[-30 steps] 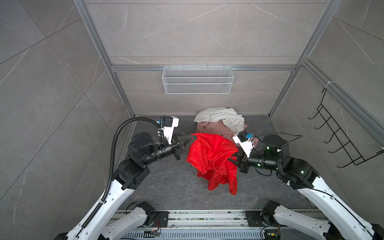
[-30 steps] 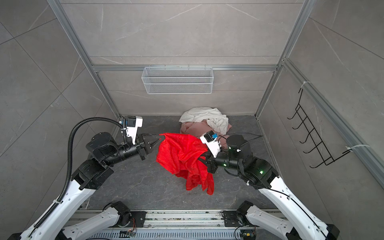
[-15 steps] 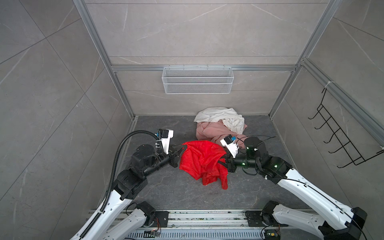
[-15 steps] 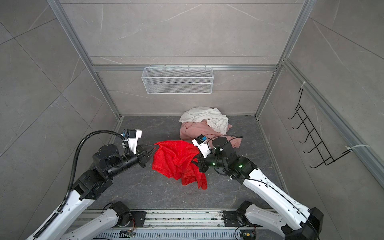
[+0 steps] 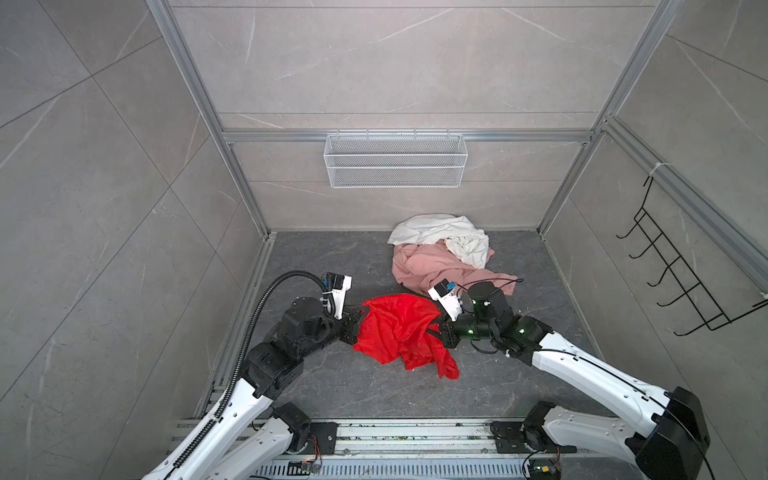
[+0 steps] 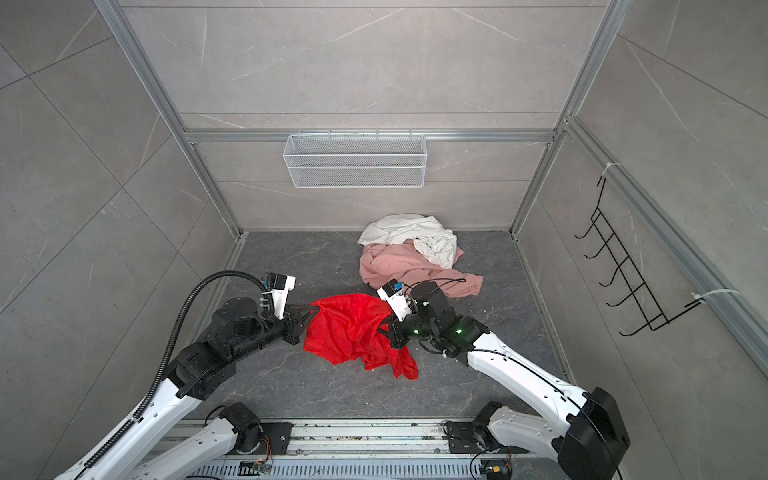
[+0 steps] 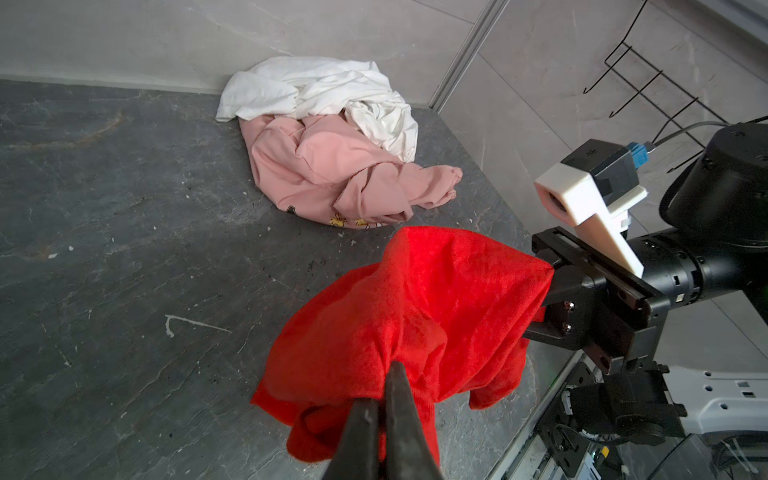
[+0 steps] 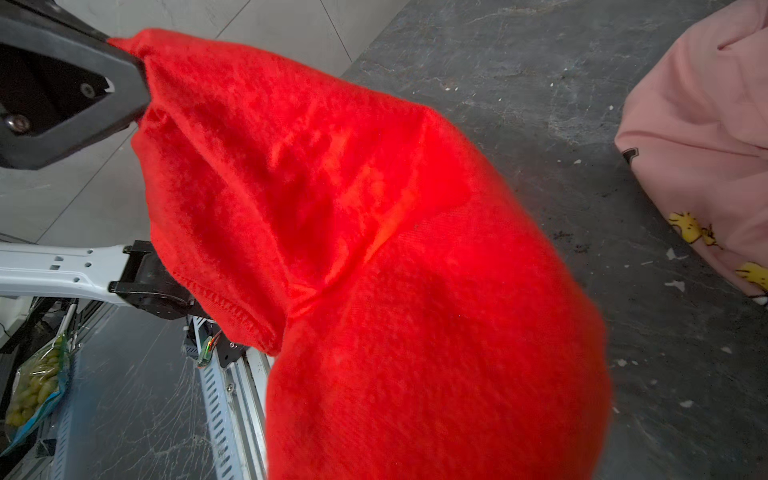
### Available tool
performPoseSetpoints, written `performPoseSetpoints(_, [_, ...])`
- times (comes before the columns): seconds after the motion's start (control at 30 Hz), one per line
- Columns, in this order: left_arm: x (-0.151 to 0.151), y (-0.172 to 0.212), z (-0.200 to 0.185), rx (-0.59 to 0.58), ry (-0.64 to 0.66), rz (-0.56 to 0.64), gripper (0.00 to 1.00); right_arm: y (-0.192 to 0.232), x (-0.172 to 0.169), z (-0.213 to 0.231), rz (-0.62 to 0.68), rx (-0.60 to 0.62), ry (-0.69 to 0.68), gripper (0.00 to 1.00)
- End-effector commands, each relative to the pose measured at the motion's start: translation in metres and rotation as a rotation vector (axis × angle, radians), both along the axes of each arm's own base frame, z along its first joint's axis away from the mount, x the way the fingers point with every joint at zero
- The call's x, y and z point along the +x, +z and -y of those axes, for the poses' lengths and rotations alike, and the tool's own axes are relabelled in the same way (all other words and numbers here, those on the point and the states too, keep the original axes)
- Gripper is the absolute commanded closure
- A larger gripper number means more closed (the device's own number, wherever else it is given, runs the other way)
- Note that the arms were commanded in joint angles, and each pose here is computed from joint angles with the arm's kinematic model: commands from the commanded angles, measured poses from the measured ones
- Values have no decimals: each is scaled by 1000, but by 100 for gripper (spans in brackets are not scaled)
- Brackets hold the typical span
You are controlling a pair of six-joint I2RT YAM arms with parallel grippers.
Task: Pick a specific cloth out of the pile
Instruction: 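Carry the red cloth with both grippers toward the robot and lower it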
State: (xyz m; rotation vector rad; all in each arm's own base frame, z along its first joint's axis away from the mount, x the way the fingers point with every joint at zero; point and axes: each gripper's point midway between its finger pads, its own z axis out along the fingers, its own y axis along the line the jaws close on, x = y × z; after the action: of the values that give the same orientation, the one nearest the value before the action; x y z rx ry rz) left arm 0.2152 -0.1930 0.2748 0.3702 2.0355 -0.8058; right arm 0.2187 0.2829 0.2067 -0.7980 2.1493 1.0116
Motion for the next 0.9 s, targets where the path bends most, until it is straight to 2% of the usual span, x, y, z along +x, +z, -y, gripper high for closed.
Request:
performPoseSetpoints(0.0, [5,1,1,9,4,33,100,-6,4,-3,6,7,-12,100])
performPoseSetpoints(0.87, [9,-67,11,39,-5,-109,100,-59,3,16,-56,-112,-79,100])
